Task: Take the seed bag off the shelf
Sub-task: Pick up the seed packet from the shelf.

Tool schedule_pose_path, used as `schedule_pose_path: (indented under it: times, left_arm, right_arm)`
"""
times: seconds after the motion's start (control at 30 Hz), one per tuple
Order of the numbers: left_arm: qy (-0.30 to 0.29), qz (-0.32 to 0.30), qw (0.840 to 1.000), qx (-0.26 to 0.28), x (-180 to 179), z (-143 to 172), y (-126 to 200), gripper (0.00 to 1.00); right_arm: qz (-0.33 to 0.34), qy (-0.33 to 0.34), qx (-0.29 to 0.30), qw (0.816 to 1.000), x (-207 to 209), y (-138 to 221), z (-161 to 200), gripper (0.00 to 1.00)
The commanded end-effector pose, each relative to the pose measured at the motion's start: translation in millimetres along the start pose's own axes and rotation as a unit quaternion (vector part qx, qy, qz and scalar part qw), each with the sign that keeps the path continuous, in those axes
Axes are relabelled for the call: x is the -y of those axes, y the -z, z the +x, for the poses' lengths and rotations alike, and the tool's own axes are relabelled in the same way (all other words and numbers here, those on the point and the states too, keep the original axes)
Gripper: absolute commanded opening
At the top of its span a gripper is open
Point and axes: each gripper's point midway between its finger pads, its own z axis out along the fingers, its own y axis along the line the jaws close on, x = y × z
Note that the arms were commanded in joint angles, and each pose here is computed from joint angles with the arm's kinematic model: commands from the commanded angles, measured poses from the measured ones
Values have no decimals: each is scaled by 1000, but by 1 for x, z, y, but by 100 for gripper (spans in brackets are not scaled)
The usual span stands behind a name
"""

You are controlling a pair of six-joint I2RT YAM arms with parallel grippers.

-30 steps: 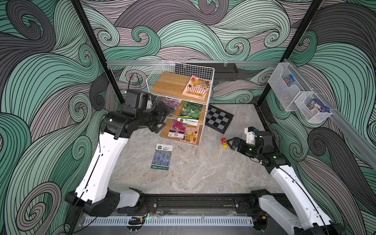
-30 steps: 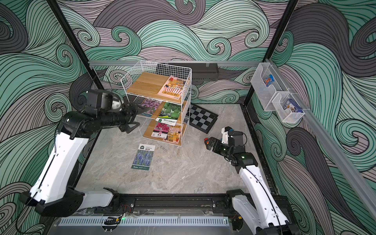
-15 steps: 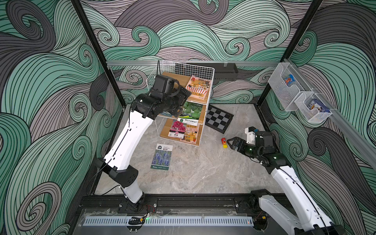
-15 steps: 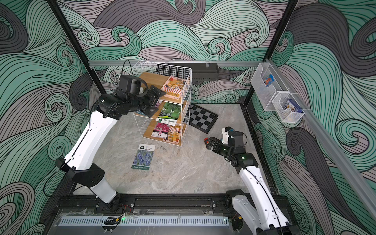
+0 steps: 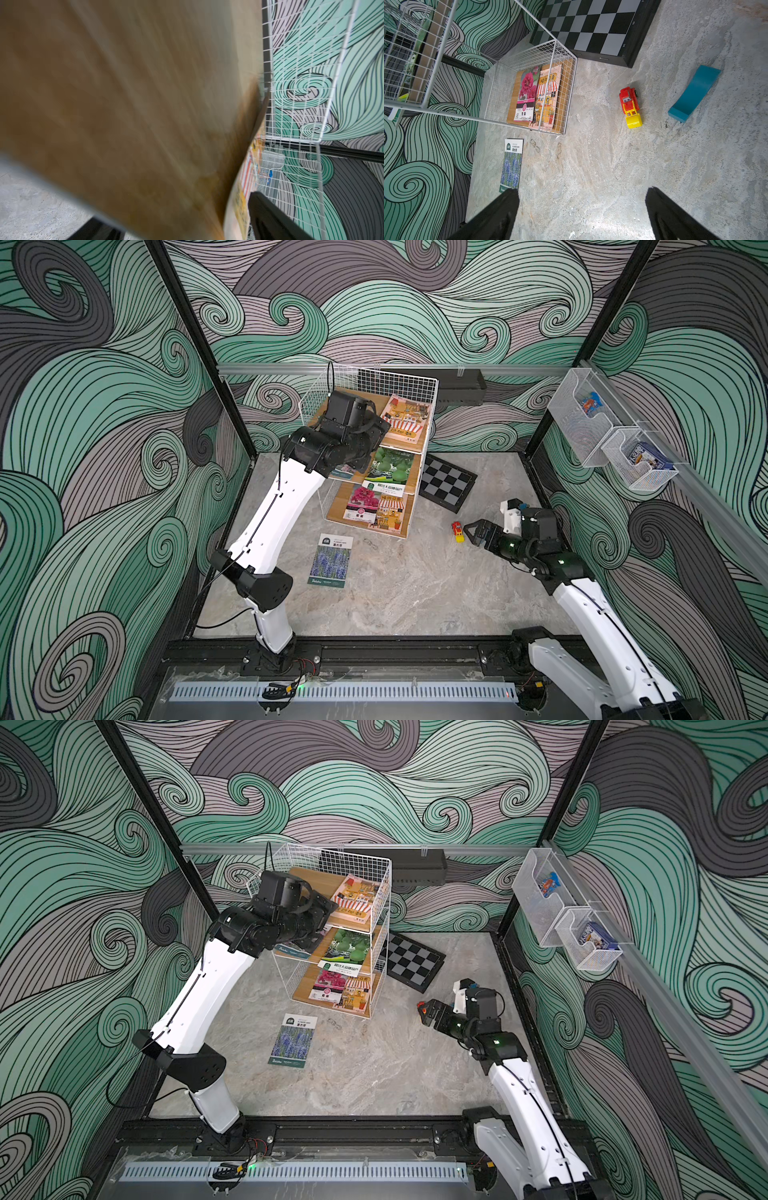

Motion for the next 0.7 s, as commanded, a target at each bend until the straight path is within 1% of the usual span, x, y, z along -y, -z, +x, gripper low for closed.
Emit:
schedule_pose_path:
  times: [0.0, 0.03, 0.07, 0.1, 0.2, 0.23, 0.27, 0.47, 0.5, 0.63, 0.67]
  left_arm:
    - [-19, -35, 999, 4, -15, 1, 3, 86]
    - [-22, -38, 999, 3, -16, 1, 4, 83]
    - [-26, -41, 999, 2, -18, 1, 5, 75]
    - [-30, -44, 999, 3, -19, 1, 7, 65]
    - [-42, -49, 998, 10, -23, -2, 15, 41]
    - [-45, -49, 998, 14, -23, -4, 18, 35]
    - [-46, -46, 998, 18, -22, -6, 22, 33]
    - [-56, -33, 998, 20, -17, -6, 33, 32]
    - [-58, -32, 998, 17, -17, -5, 34, 29]
    - [-57, -28, 998, 15, -18, -5, 37, 28]
    - [-56, -24, 998, 18, -17, -6, 38, 27]
  right_arm:
    - [-1, 2, 10, 1000, -4, 0, -7, 99]
    - [-2, 3, 10, 1000, -5, 0, -8, 99]
    - [-1, 4, 11, 1000, -4, 0, -8, 99]
    - [-1, 5, 10, 1000, -5, 0, -8, 99]
    - [-1, 9, 11, 1000, -5, -1, -10, 99]
    - [-1, 11, 10, 1000, -5, -1, -10, 99]
    - [-2, 12, 10, 1000, -6, -1, -10, 99]
    - [-4, 16, 7, 1000, -6, -4, -10, 99]
    - [-4, 16, 6, 1000, -6, -4, -10, 99]
    - [-5, 18, 6, 1000, -7, -5, -11, 99]
    - [-6, 18, 5, 1000, -7, -5, -11, 99]
